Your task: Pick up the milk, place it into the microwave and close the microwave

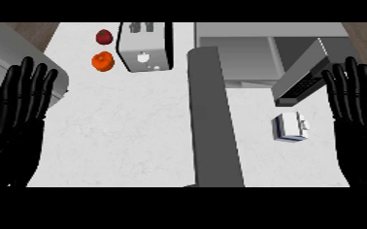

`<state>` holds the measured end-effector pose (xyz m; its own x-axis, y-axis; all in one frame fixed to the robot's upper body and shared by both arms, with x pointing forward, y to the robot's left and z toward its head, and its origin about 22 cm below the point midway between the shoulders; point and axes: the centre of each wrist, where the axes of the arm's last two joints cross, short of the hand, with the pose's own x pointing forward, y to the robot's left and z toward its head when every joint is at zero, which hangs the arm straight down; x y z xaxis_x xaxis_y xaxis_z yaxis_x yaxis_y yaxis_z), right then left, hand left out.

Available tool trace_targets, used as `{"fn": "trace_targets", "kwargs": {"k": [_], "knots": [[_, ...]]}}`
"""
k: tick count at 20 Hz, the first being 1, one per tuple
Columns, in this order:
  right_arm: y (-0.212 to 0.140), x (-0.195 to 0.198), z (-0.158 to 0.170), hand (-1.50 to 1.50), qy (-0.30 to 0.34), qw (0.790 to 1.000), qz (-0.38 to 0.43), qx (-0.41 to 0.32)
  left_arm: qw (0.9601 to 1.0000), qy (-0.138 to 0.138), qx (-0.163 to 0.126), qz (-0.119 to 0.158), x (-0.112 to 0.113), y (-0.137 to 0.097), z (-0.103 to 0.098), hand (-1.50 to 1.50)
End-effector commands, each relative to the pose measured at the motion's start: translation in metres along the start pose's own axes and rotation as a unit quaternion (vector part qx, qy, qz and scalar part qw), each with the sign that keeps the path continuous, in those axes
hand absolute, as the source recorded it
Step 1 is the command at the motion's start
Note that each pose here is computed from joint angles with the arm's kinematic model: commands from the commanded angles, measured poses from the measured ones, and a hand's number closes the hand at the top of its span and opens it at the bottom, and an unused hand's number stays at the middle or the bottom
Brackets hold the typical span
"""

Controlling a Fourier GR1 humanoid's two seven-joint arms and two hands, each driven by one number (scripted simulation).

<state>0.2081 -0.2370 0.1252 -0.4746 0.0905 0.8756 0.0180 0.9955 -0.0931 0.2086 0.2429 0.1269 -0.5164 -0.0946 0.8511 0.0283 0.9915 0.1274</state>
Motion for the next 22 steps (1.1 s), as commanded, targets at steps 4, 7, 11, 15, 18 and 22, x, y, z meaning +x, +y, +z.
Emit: {"fn": "trace_targets", "kwargs": {"k": [4,7,11,15,18,22], "knots": [[-0.052,0.004,0.02,-1.5,-0.022,0.998,-0.032,0.054,0.9992,-0.007,0.036,-0.015,-0.001,-0.028,-0.006,-1.5],[-0.062,0.003,0.032,-1.5,-0.012,0.989,-0.07,0.128,0.9903,0.065,0.111,0.053,-0.01,-0.03,0.016,-1.5],[-0.106,0.018,0.044,-1.5,-0.009,0.99,-0.062,0.125,0.9882,0.059,0.122,0.071,0.022,-0.044,0.045,-1.5],[-0.102,0.025,0.07,-1.5,0.011,0.989,-0.064,0.13,0.9883,0.07,0.114,0.073,0.022,-0.035,0.074,-1.5],[-0.101,0.01,0.081,-1.5,0.004,0.991,-0.055,0.123,0.9882,0.062,0.117,0.076,0.02,-0.046,0.093,-1.5],[-0.091,0.001,0.074,-1.5,-0.003,0.994,-0.035,0.108,0.9888,0.058,0.116,0.075,0.017,-0.045,0.111,-1.5]]}}
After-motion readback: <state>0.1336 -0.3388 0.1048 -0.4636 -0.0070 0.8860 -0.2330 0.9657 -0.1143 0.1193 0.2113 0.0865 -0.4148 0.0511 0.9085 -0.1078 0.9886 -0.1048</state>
